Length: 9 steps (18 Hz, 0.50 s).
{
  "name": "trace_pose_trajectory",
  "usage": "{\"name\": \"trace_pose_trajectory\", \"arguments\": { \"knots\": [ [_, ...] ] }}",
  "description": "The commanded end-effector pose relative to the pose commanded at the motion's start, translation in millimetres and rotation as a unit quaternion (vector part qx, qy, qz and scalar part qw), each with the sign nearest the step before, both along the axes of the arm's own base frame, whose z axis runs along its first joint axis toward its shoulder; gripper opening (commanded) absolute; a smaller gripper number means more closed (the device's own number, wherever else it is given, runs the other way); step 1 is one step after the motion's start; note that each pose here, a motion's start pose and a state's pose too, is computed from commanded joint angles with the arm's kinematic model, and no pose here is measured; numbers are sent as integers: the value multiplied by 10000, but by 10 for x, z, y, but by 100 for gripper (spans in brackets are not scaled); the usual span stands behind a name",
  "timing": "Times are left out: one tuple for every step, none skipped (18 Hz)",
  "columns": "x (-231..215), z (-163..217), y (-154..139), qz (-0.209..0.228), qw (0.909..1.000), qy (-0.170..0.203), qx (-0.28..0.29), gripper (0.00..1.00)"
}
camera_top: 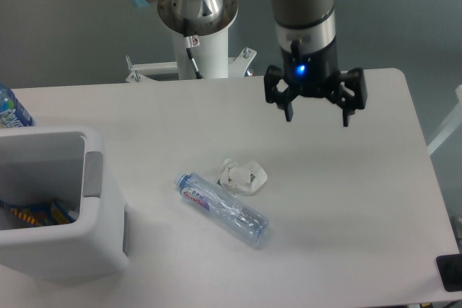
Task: Place the trash in the trash can
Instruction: 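Lower the open gripper toward the crumpled white tissue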
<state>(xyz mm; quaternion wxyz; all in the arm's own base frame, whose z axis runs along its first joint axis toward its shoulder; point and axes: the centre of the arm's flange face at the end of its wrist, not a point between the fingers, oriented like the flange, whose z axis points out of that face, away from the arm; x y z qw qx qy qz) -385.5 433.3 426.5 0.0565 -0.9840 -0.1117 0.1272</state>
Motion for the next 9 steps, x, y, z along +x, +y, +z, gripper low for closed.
{"name": "trace_pose_trajectory", "arguments": {
  "knots": [
    [62, -130, -13, 88, 10000, -4, 35, 100],
    [100, -229, -19, 81, 10000, -41, 10, 100],
    [150, -283, -1, 41, 10000, -88, -17, 100],
    [197, -377, 27, -4, 9998, -161, -73, 100],
    [262, -479, 63, -65, 9996, -240, -135, 100],
    [319, -617, 70, -109, 9992, -325, -214, 100],
    [351, -769, 77, -117, 9986, -433, -296, 100],
    [362, -838, 79, -117, 9982, -482, -333, 100],
    [378, -855, 91, -142, 9981, -503, -333, 100]
  ]
}}
